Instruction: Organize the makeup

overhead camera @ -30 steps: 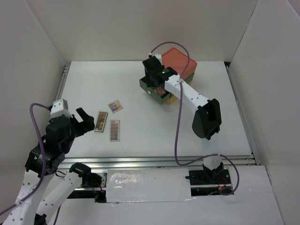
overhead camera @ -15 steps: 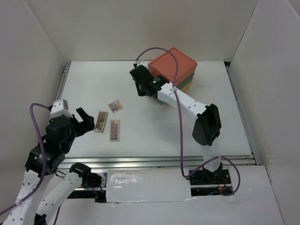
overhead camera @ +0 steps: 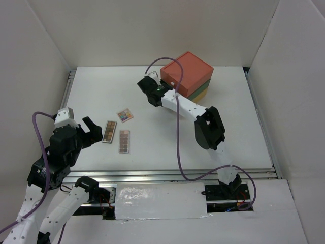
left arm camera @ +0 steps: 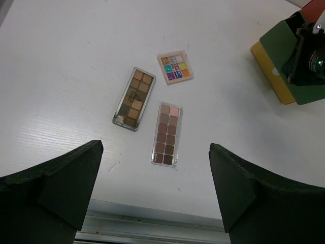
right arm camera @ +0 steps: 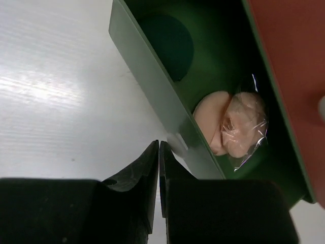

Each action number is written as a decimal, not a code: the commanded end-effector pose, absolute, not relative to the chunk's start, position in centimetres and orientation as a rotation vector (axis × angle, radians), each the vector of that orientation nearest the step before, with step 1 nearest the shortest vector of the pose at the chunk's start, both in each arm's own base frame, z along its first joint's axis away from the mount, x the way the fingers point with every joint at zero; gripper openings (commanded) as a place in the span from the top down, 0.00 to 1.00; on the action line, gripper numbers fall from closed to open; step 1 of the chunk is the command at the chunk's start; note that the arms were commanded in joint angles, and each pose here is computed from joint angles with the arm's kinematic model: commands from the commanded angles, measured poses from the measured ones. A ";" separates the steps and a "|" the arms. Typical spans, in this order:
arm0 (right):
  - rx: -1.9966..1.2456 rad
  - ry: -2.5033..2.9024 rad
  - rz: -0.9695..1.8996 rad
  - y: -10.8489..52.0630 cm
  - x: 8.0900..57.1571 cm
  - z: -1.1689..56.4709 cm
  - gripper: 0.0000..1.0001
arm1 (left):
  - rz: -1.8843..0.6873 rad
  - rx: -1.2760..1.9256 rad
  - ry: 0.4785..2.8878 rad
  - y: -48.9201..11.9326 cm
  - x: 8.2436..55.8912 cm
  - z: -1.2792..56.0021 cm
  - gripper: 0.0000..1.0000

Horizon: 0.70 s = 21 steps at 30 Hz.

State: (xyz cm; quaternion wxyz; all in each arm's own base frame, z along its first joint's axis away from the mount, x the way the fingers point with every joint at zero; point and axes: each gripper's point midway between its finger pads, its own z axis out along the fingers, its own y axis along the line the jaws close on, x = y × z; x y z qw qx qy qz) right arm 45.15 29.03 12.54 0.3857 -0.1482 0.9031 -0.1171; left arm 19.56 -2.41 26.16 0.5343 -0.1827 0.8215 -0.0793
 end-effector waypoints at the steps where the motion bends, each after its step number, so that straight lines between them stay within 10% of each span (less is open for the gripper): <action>1: -0.307 2.211 -0.402 26.9 47.3 15.5 0.90 | -0.205 -0.417 1.925 -2.6 20.1 26.9 0.01; 21: -0.308 2.154 -0.630 23.4 49.9 14.2 0.90 | -0.201 -0.412 1.937 -2.7 20.3 26.7 0.01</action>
